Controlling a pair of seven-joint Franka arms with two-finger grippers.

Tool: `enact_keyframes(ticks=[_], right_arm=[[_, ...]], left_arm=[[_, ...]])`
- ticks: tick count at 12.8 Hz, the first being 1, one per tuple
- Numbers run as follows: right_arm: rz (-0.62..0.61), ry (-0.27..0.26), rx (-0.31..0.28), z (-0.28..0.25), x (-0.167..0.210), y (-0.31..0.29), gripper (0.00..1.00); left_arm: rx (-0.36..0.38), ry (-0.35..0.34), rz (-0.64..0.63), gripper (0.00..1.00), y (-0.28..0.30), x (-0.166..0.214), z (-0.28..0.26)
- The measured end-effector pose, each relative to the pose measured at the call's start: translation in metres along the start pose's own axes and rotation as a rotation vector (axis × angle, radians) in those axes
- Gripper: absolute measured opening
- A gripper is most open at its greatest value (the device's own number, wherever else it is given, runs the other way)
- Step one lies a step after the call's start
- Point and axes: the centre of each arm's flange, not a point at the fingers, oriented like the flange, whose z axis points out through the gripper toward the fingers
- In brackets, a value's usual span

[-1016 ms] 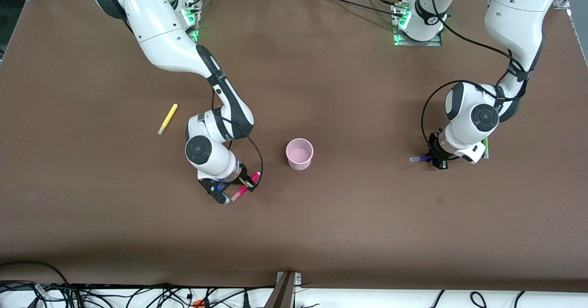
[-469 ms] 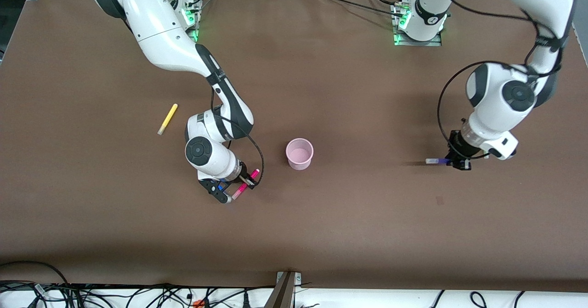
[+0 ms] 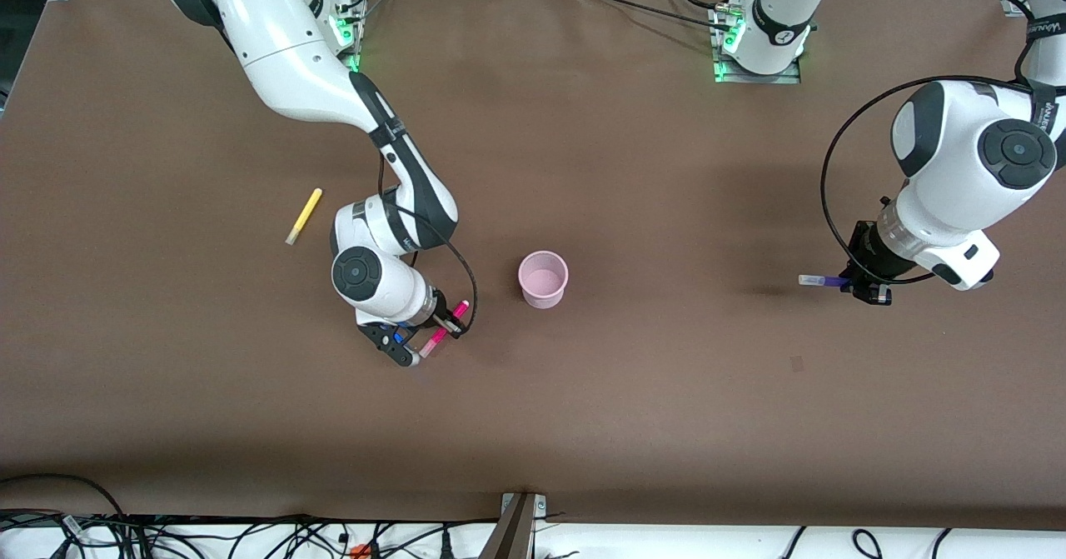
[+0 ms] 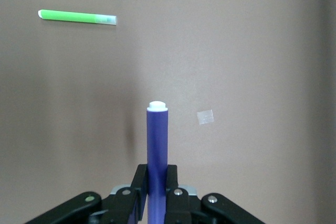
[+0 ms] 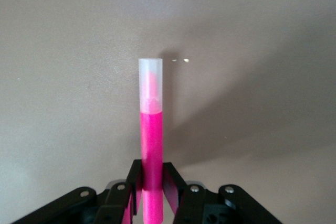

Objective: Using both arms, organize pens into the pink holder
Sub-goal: 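Lift the pink marker upright over the holder with the right gripper, then lower the pink marker into the holder and open the right gripper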

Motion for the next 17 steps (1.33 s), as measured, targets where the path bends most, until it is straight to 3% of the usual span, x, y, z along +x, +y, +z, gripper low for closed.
enact_keyframes(ticks=[2,7,12,17], right_arm=[[0.015,-0.052,-0.018,-0.017,0.004,0.005,0.21],[0.056,-0.216,0.049,-0.071,-0.001,0.003,0.21],[0.191,-0.483,0.24,-0.108,-0.036,-0.023,0.21],[0.408,-0.714,0.258,-0.11,-0.09,-0.05,0.21]], left_arm=[[0.004,-0.001,0.001,0.18,0.0,0.0,0.003],[0.004,-0.012,0.044,0.18,0.0,-0.026,0.002],[0.011,-0.02,0.068,0.18,-0.001,-0.042,0.006],[0.01,-0.025,0.08,0.18,-0.001,-0.05,0.006]])
